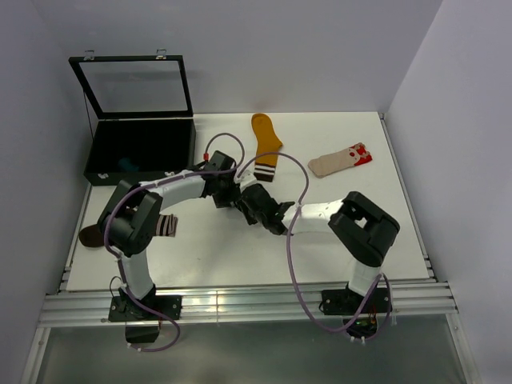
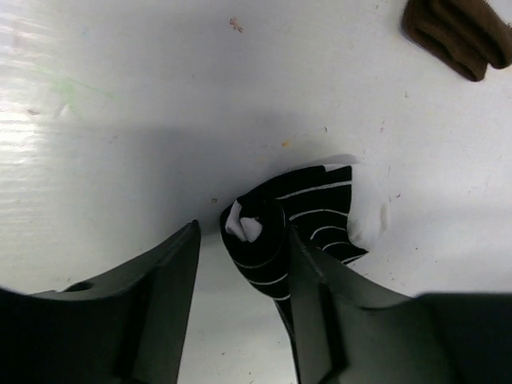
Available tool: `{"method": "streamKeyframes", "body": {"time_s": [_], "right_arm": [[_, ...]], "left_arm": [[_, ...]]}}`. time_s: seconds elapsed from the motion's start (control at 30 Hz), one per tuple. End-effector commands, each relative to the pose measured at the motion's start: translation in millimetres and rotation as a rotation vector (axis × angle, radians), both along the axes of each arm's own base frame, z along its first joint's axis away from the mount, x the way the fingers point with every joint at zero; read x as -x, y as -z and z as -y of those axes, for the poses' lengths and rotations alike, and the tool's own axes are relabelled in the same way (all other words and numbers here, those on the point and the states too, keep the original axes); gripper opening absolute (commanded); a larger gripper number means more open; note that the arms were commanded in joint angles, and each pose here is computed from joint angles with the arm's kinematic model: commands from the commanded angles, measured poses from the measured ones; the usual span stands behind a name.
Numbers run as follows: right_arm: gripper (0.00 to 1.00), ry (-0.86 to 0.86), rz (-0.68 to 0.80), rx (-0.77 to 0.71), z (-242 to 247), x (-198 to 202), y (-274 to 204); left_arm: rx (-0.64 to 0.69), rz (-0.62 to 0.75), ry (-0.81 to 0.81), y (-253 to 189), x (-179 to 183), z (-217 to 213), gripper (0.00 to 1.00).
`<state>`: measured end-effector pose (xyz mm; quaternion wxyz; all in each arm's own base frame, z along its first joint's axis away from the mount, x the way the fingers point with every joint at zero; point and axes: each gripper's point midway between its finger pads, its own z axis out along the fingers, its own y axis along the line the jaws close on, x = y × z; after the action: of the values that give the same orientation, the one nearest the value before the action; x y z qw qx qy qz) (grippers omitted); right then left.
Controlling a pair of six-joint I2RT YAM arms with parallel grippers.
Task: Roll the socks
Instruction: Roll the sock at the center of the board.
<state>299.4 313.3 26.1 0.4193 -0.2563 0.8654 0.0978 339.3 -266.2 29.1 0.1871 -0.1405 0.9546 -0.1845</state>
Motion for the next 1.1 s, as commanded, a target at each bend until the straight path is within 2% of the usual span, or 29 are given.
{"method": "streamKeyframes", "body": {"time_s": [0.0, 0.27, 0.37, 0.5, 0.77, 1.07], "right_arm": [[0.0, -0.027, -0.285, -0.058, 18, 35, 33], [0.0, -0.062, -0.603, -0.439, 5, 45, 9], [0.0, -0.03, -0.684, -0.542, 7, 40, 10], [0.0, -0.029, -0.769, -0.706, 10, 36, 4], [0.0, 0.095, -0.896, -0.796, 29, 40, 34], [0.0, 0.154, -0.92, -0.819, 37, 34, 44]], "left_arm": [[0.004, 0.09, -0.037, -32, -6, -8, 0.54], [0.041, 0.213, -0.189, -73, -10, -32, 0.63], [0.078, 0.252, -0.2, -82, -6, -34, 0.64], [0.105, 0.239, -0.174, -76, -1, -29, 0.64], [0.158, 0.164, -0.098, -50, 11, 2, 0.64], [0.154, 0.145, -0.06, -37, 9, 21, 0.63]]}}
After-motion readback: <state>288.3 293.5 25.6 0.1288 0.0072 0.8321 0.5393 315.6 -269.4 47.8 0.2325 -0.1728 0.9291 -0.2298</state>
